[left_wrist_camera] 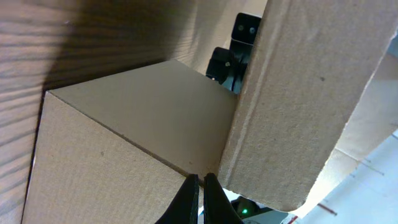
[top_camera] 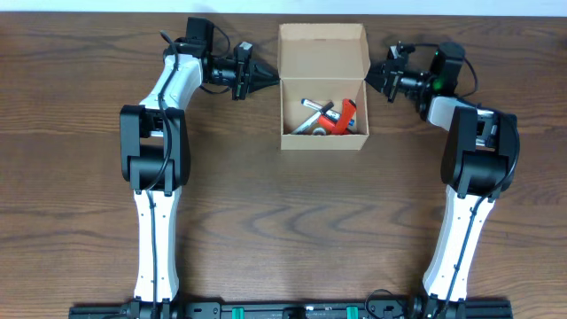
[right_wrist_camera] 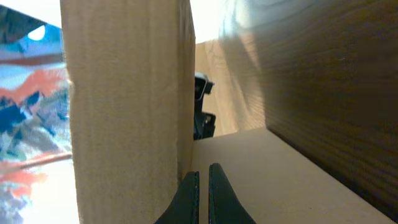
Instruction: Pack container
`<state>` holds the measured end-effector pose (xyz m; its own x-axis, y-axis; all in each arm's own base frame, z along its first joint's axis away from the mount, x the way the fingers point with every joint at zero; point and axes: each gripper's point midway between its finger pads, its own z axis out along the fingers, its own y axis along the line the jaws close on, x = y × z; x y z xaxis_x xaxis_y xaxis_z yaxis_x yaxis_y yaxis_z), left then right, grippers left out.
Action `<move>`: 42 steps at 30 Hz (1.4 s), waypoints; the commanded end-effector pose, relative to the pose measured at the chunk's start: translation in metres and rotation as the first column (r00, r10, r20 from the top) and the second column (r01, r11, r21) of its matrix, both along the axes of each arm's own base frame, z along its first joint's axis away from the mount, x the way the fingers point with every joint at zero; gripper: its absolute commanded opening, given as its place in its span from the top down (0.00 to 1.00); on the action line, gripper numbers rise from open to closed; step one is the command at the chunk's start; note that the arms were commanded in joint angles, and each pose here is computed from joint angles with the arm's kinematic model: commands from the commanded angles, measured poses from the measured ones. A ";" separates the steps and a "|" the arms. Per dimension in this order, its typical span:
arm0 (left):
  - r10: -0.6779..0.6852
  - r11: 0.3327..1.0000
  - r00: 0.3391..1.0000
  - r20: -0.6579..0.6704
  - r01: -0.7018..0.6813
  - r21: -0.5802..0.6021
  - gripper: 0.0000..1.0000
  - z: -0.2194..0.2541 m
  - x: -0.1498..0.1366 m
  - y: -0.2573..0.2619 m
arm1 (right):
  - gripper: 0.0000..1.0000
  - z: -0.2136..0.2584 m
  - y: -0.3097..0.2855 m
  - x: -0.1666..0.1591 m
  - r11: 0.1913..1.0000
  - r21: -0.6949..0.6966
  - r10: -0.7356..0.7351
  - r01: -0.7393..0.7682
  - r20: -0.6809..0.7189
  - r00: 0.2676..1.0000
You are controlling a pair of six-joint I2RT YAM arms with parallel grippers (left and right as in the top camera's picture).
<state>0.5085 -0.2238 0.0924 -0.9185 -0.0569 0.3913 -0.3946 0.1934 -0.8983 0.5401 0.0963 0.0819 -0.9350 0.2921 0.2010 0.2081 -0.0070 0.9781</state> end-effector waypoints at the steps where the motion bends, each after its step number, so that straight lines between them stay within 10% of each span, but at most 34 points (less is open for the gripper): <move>1: -0.023 0.999 1.000 0.020 0.024 -0.048 0.94 0.004 0.000 -0.004 | 0.99 0.005 0.008 -0.009 0.997 0.023 0.080 -0.080 0.016 0.997; 42: -0.021 0.998 0.999 0.042 0.024 -0.061 0.94 0.008 0.004 -0.004 | 0.99 0.021 0.002 -0.003 0.996 0.020 0.090 -0.092 0.062 0.994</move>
